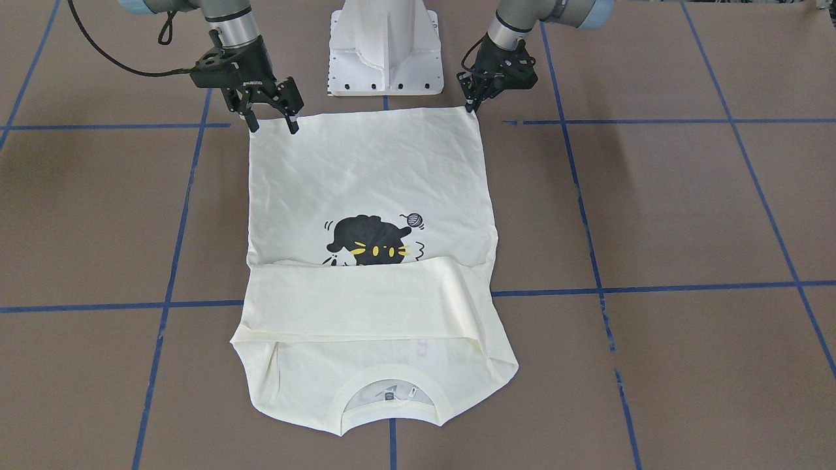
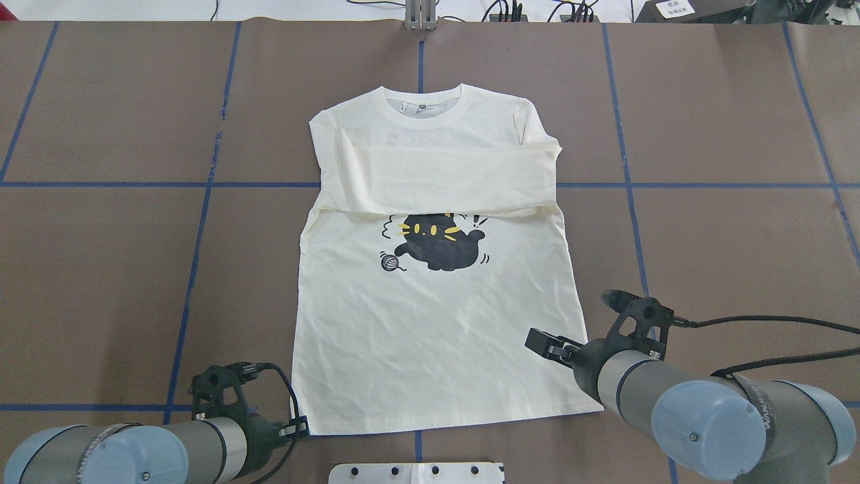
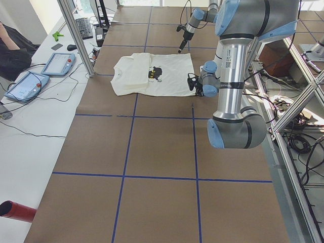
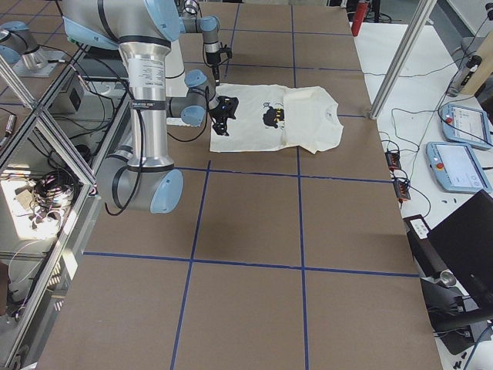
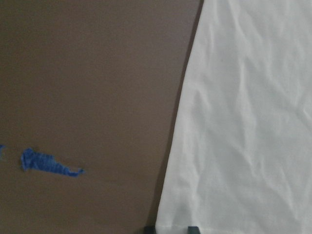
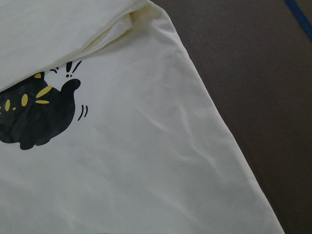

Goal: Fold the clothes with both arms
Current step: 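Close both grippers on the bottom hem corners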

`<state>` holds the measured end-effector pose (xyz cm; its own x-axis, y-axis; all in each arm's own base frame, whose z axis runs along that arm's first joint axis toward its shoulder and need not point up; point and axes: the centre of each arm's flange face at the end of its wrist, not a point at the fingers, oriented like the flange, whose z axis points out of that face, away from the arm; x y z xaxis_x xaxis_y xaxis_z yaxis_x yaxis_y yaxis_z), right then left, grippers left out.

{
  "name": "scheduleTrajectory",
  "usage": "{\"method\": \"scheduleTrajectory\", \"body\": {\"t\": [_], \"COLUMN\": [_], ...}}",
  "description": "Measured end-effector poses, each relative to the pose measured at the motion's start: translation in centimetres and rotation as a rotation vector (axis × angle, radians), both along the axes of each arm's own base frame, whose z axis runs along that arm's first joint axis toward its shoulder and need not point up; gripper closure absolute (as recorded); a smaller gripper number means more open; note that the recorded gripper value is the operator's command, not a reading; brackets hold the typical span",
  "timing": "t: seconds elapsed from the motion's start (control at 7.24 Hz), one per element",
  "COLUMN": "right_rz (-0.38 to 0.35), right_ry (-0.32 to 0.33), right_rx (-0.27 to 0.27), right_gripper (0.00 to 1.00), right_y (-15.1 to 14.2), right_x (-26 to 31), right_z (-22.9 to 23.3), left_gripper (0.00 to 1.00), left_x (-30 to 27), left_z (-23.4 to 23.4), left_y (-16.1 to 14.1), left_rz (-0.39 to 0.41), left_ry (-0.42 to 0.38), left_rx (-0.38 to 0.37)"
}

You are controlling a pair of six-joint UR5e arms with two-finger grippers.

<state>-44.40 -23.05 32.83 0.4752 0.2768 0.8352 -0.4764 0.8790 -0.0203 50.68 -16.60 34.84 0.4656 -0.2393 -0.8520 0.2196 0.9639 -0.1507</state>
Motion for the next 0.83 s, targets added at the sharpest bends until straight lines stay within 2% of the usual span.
{"method": "scheduleTrajectory", "body": {"t": [0.14,0.41,0.69,0.83], "right_rz": [0.000,0.008,0.056,0.075], "right_ry": [0.002,0.015,0.033,0.063], "right_rx": [0.000,-0.002,-0.069,-0.092], "right_gripper": [0.05,0.21,0.20,0.19], "right_y": [0.0,-0.1,0.7,1.9], "right_x": [0.0,-0.3,-0.9,-1.5], "right_z": [0.1,0.7,1.8,2.5], "left_gripper": [1.00,1.00,1.00,1.00], "left_x": [0.0,-0.1,-0.4,-0.4], "left_z": [0.0,-0.1,-0.5,-0.9], "left_y": [0.0,-0.2,-0.7,-1.0], "left_rz": [0.002,0.002,-0.008,-0.014], "left_ry": [-0.002,-0.007,-0.001,0.006], "left_rx": [0.005,0.011,0.013,0.013]}}
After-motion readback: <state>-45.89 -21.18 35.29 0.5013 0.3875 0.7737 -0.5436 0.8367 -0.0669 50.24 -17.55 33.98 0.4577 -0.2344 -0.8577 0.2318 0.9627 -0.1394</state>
